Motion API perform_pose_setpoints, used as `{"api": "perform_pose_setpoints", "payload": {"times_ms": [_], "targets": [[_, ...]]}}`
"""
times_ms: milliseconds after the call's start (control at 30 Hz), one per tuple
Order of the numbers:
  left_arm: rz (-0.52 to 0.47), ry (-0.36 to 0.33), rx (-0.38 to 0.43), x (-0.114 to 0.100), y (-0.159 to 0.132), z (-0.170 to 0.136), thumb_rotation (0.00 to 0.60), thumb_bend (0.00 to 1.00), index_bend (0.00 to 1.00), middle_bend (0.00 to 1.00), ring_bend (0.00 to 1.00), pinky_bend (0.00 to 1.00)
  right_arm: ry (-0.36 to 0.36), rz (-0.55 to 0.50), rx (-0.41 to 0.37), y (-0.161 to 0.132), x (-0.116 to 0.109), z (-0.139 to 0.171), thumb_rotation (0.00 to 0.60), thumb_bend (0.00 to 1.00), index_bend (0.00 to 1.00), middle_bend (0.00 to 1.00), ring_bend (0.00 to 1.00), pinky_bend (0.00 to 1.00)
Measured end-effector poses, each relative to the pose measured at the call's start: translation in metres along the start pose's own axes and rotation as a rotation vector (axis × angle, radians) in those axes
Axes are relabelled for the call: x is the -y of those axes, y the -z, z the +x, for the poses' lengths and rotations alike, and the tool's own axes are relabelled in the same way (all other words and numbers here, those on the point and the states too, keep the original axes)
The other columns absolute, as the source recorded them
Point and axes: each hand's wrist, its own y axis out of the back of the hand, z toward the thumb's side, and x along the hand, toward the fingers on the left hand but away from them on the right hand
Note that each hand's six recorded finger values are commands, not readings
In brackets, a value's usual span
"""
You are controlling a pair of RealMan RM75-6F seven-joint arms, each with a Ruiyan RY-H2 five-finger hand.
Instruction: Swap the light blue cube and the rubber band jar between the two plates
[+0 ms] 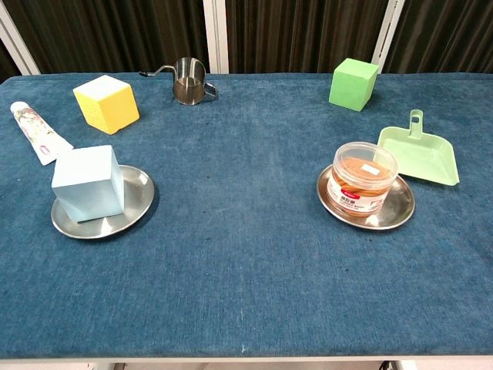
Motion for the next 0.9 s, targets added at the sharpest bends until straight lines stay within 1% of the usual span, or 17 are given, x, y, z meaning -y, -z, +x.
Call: {"api": "perform_pose_setpoints", "payload": {"times_ms": [200, 300, 433, 500, 567, 667, 733, 800, 900], "targets": [[-0.019, 0.02, 0.025, 0.005, -0.007, 0.004, 0.6, 0.06, 0.0, 0.0, 0.0, 0.06, 0.004, -0.004, -0.008, -0.001, -0.002, 0.001, 0.6, 0.32, 0.0, 0.0, 0.0, 0.0], [-0.061, 0.02, 0.071, 0.008, -0.02, 0.012, 0.6, 0.06, 0.0, 0.0, 0.0, 0.06, 0.008, -0.006, -0.009, 0.0, -0.003, 0.002, 0.6, 0.32, 0.0, 0.0, 0.0, 0.0], [-0.154, 0.013, 0.184, 0.015, -0.058, 0.035, 0.6, 0.07, 0.0, 0.02, 0.01, 0.06, 0.01, -0.014, -0.01, 0.001, -0.005, 0.002, 0.6, 0.32, 0.0, 0.0, 0.0, 0.0], [-0.191, 0.023, 0.214, 0.021, -0.075, 0.046, 0.6, 0.09, 0.01, 0.05, 0.03, 0.06, 0.01, -0.016, -0.013, 0.001, -0.005, 0.002, 0.6, 0.32, 0.0, 0.0, 0.0, 0.0], [-0.221, 0.052, 0.236, 0.029, -0.092, 0.058, 0.6, 0.1, 0.01, 0.05, 0.03, 0.06, 0.012, -0.021, -0.016, 0.002, -0.006, 0.003, 0.6, 0.32, 0.0, 0.0, 0.0, 0.0], [-0.239, 0.123, 0.236, 0.046, -0.111, 0.078, 0.6, 0.1, 0.01, 0.05, 0.03, 0.06, 0.014, -0.031, -0.017, 0.004, -0.008, 0.004, 0.6, 0.32, 0.0, 0.0, 0.0, 0.0], [-0.234, 0.178, 0.216, 0.06, -0.121, 0.092, 0.6, 0.1, 0.01, 0.05, 0.03, 0.06, 0.016, -0.037, -0.016, 0.005, -0.009, 0.004, 0.6, 0.32, 0.0, 0.0, 0.0, 0.0], [-0.222, 0.212, 0.189, 0.07, -0.127, 0.103, 0.6, 0.1, 0.01, 0.05, 0.03, 0.07, 0.017, -0.043, -0.014, 0.007, -0.011, 0.004, 0.6, 0.32, 0.0, 0.0, 0.0, 0.0], [-0.188, 0.246, 0.141, 0.082, -0.134, 0.117, 0.6, 0.1, 0.05, 0.05, 0.04, 0.12, 0.019, -0.048, -0.013, 0.01, -0.013, 0.003, 0.6, 0.32, 0.0, 0.0, 0.0, 0.0]]}}
